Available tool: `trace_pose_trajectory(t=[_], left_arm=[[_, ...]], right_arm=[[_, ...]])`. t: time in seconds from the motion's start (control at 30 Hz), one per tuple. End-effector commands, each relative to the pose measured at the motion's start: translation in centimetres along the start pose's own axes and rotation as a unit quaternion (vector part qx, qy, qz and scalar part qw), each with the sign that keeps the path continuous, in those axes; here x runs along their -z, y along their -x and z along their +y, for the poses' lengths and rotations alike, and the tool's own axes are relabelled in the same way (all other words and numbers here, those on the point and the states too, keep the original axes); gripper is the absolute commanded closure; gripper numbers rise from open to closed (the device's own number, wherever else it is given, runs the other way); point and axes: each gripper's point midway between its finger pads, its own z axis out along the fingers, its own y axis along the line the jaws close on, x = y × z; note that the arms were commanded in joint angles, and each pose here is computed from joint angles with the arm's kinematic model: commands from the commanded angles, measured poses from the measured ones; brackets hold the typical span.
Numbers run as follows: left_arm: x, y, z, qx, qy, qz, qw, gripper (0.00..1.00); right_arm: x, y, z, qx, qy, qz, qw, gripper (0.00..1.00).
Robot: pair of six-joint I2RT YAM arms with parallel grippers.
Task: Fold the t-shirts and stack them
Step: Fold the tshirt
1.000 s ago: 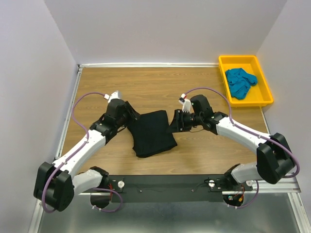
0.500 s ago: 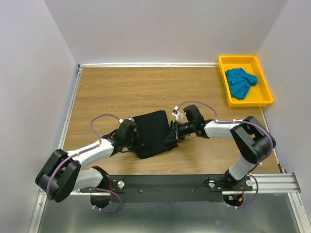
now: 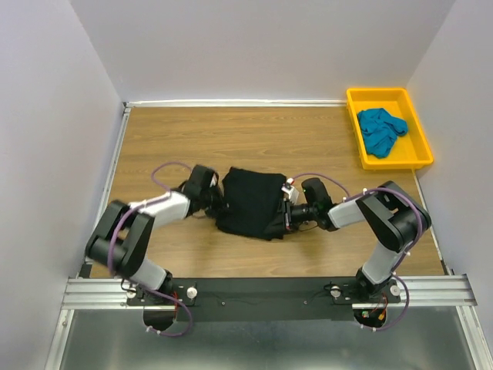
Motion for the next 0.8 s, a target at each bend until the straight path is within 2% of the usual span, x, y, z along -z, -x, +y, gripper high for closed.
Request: trace_pose_trajectory(t=[0.0, 0.03, 0.1, 0.13, 0.2, 0.23, 0.33, 0.43, 0.5, 0.57, 0.63, 0.77], left_arm=[[-2.0, 8.1, 1.6, -0.058, 0.071, -0.063, 0.994, 1.0], [-2.9, 10.7, 0.7, -0.086, 0.077, -0.071, 0.991, 1.0], [-3.8, 13.1, -0.4, -0.113, 0.081, -0.077, 0.987, 0.99], [-4.5, 13.9, -0.7, -0.122, 0.086, -0.074, 0.986, 0.94], [-3.7, 16.5, -3.7, -0.149, 0.063, -0.099, 0.982, 0.86], [-2.6, 17.4, -5.1, -0.156, 0.048, -0.119, 0.979, 0.76], [0.5, 18.6, -7.4, -0.159, 0.024, -0.167, 0.973, 0.66], [2.8, 18.0, -8.0, -0.15, 0.001, -0.196, 0.969, 0.65], [2.8, 17.1, -7.0, -0.144, -0.005, -0.204, 0.968, 0.66], [2.6, 16.5, -5.7, -0.129, -0.003, -0.21, 0.969, 0.74], [1.6, 15.7, -4.5, -0.109, -0.006, -0.194, 0.975, 0.83], [-1.3, 14.6, -2.1, -0.078, -0.021, -0.159, 0.984, 0.91]], right_arm=[[-0.4, 2.0, -0.1, -0.037, -0.02, -0.058, 0.997, 0.69], [-1.3, 3.2, 1.2, -0.024, -0.015, -0.067, 0.997, 0.67], [-2.2, 4.1, 2.7, -0.01, -0.003, -0.066, 0.998, 0.65], [-2.6, 4.7, 3.7, -0.002, 0.006, -0.064, 0.998, 0.64], [-2.3, 7.0, 6.4, 0.026, 0.025, -0.084, 0.996, 0.63], [-2.0, 7.9, 7.0, 0.035, 0.022, -0.094, 0.995, 0.63], [-1.2, 10.5, 8.8, 0.083, -0.009, -0.111, 0.99, 0.6], [-1.2, 11.3, 10.9, 0.121, 0.018, -0.092, 0.988, 0.59], [-1.6, 11.1, 11.5, 0.13, 0.037, -0.069, 0.988, 0.59], [-2.5, 10.9, 11.5, 0.139, 0.048, -0.048, 0.988, 0.59], [-3.2, 10.4, 11.2, 0.144, 0.052, -0.032, 0.988, 0.59], [-5.0, 8.7, 9.1, 0.132, 0.067, 0.024, 0.989, 0.59]])
